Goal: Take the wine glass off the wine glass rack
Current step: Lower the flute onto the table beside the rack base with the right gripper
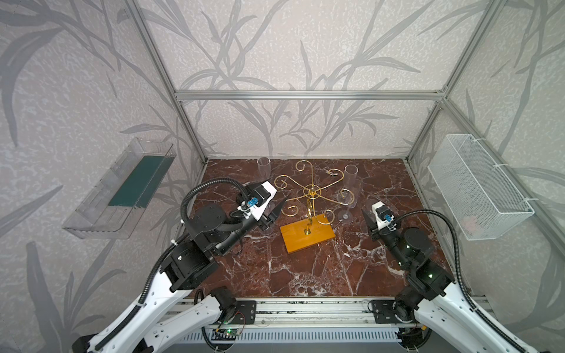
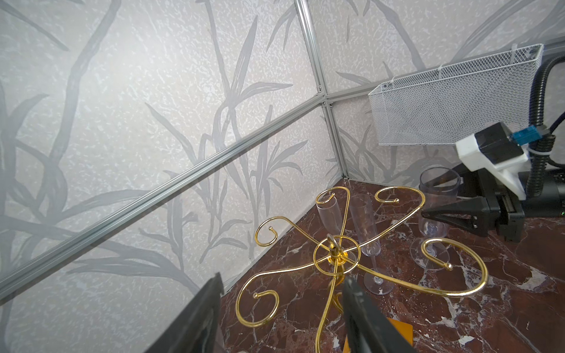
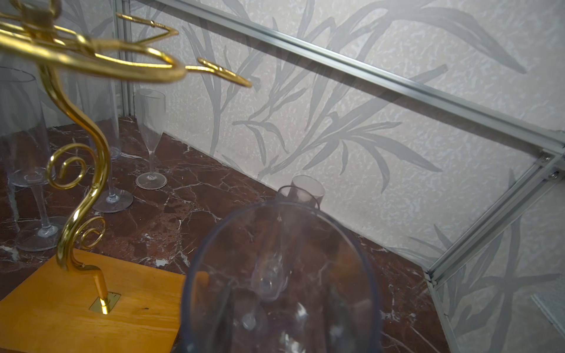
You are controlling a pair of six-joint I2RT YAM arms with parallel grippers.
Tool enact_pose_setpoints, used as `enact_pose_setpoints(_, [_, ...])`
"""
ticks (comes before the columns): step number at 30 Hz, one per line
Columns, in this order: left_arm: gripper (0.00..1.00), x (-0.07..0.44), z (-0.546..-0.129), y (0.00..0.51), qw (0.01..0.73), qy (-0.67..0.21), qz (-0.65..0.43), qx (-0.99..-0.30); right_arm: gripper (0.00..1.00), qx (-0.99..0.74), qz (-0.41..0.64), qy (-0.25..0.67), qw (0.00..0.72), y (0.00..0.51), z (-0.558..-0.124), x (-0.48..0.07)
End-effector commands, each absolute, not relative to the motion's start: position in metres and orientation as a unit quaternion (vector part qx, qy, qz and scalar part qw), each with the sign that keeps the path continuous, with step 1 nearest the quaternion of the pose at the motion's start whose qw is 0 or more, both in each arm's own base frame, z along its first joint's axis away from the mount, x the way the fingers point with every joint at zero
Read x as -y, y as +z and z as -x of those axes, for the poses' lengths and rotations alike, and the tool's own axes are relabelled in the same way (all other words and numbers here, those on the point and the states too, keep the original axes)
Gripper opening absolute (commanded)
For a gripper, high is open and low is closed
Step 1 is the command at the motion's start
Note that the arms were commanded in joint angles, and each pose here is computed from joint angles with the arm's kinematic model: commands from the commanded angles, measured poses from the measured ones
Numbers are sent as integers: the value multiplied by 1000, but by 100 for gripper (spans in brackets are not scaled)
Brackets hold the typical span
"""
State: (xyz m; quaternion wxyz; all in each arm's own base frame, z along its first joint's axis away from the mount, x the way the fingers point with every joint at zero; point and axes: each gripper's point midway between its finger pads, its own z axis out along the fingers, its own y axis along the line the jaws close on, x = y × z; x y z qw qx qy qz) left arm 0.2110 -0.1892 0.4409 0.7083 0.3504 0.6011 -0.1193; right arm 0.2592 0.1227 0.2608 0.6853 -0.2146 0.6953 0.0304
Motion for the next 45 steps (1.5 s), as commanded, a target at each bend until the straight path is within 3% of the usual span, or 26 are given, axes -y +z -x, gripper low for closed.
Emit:
enact_pose_setpoints(1, [64,187,-210,436,705,-119,-346,-607,25,-664,164,79,725,282,-259,-123])
enact_pose_setpoints(16, [64,189,-214,428,699,-119,-343,-616,24,-709,146,141,675,228,-272,-144])
enact_pose_setpoints(33, [64,189,-215,426,697,-118,-343,-618,26,-726,140,147,658,207,-280,-150])
enact_pose_setpoints(36, [64,189,-215,427,698,-117,-343,-618,31,-727,138,149,656,206,-281,-150])
enact_pose_setpoints(43, [64,188,-216,426,697,-114,-344,-619,60,-729,139,147,654,207,-280,-150])
enact_pose_setpoints(45, [64,188,-216,426,698,-112,-344,-618,64,-728,140,150,654,209,-280,-150])
